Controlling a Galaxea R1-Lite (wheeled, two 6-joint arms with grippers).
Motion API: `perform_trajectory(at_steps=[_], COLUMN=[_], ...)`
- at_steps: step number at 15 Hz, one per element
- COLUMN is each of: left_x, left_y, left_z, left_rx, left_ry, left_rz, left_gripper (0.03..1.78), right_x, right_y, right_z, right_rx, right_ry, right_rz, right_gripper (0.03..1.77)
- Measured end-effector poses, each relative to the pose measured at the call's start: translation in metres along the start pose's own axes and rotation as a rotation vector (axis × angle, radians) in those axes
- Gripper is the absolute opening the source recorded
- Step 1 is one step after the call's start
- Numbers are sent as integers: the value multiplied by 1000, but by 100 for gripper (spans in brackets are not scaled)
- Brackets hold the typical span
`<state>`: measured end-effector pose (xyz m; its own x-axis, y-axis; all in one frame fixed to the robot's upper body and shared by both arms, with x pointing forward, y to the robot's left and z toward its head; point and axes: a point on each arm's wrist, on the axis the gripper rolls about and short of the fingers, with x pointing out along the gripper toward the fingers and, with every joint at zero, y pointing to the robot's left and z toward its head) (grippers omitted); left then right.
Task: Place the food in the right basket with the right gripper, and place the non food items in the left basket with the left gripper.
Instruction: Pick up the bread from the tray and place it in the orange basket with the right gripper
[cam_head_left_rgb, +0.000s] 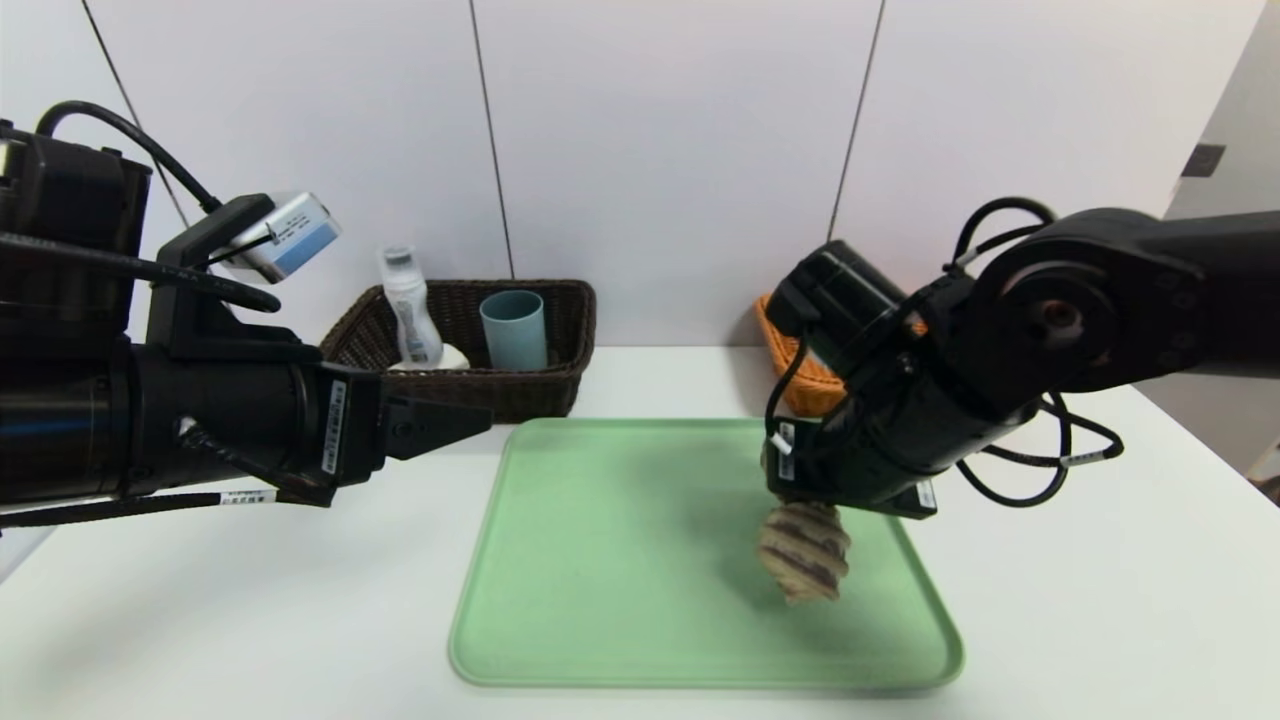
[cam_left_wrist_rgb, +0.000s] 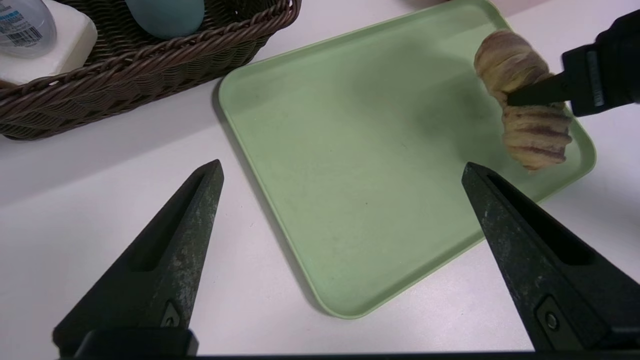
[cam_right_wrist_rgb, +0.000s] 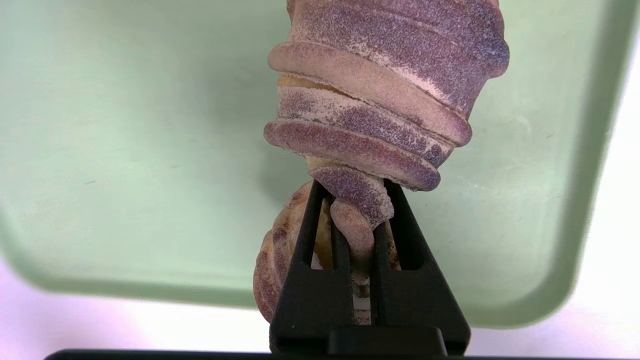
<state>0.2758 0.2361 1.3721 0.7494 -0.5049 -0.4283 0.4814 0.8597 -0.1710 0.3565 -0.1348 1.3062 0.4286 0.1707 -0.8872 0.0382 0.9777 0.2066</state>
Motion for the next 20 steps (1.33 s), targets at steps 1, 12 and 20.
perform_trajectory(at_steps=[1,12,20], left_x=[0,-3,-2], left_y=[0,0,0], left_z=[0,1,1], left_rx=[0,1,-4], left_ry=[0,-12,-7], left_rz=[0,0,0], left_gripper=[169,169,169], right_x=[-13,-122,-109], right_y=[-1,-45,-74], right_z=[3,62,102], right_rx=[-10,-153,-793], right_ry=[-35,-456,-571], right_rz=[23,85,-189], right_gripper=[16,16,16])
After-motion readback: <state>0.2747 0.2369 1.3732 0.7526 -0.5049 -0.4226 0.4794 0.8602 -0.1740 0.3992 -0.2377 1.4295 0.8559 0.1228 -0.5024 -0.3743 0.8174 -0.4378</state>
